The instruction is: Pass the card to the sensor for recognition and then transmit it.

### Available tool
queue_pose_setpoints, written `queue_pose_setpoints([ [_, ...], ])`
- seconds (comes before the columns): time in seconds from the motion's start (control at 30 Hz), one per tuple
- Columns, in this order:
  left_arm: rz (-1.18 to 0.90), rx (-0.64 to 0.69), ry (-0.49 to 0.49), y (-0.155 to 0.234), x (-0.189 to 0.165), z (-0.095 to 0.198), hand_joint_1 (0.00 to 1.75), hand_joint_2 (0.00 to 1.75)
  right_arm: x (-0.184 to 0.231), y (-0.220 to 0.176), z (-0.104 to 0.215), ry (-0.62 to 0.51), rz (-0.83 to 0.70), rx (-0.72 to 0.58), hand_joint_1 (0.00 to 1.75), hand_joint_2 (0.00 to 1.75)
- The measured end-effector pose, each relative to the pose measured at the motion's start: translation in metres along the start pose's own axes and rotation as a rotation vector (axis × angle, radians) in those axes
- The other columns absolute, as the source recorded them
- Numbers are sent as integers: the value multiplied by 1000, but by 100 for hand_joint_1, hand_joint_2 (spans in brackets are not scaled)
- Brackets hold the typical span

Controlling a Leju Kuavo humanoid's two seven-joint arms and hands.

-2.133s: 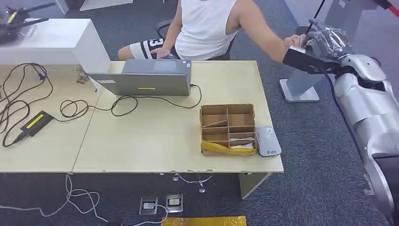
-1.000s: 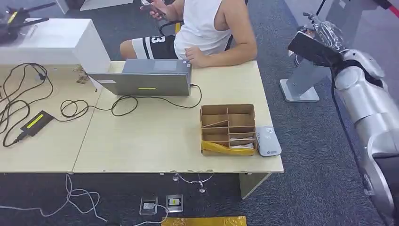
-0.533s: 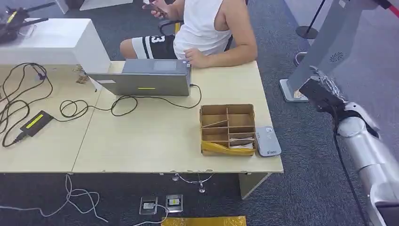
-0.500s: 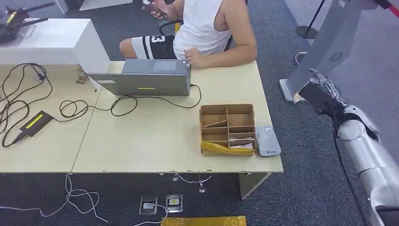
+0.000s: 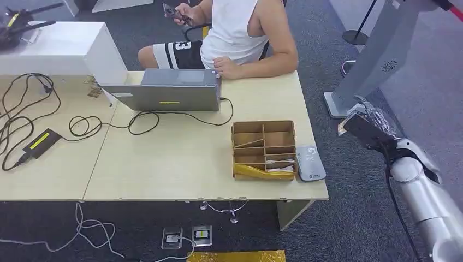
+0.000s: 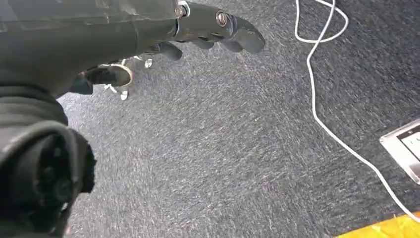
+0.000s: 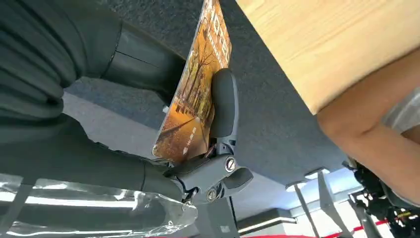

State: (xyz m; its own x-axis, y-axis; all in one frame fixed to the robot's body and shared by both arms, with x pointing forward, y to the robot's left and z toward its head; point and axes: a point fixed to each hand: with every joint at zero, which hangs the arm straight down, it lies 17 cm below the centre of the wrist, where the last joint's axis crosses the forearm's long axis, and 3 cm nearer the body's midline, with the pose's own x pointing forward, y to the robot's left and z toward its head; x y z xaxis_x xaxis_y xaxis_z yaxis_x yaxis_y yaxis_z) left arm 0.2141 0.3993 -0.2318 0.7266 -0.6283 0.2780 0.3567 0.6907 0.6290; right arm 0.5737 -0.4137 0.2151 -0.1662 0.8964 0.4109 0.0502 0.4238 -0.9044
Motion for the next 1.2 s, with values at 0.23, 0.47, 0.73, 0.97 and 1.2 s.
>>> queue_pose_setpoints([
  [0.23, 0, -2, 0, 1, 4, -1, 0, 0, 2, 42, 15, 2, 49, 88, 175, 175],
  [0.47, -5, -6, -7, 0, 8, -2, 0, 0, 11, 72, 22, -16, 86, 129, 175, 175],
  [0.73, -9, -7, -12, -1, 11, -2, 0, 0, 10, 99, 27, -15, 87, 166, 175, 175],
  [0.97, -15, -14, -15, -2, 11, -1, 0, 0, 3, 118, 33, 4, 88, 199, 175, 175],
  [1.2, -24, -19, -19, -3, 12, -1, 0, 0, -1, 133, 39, 19, 85, 228, 175, 175],
])
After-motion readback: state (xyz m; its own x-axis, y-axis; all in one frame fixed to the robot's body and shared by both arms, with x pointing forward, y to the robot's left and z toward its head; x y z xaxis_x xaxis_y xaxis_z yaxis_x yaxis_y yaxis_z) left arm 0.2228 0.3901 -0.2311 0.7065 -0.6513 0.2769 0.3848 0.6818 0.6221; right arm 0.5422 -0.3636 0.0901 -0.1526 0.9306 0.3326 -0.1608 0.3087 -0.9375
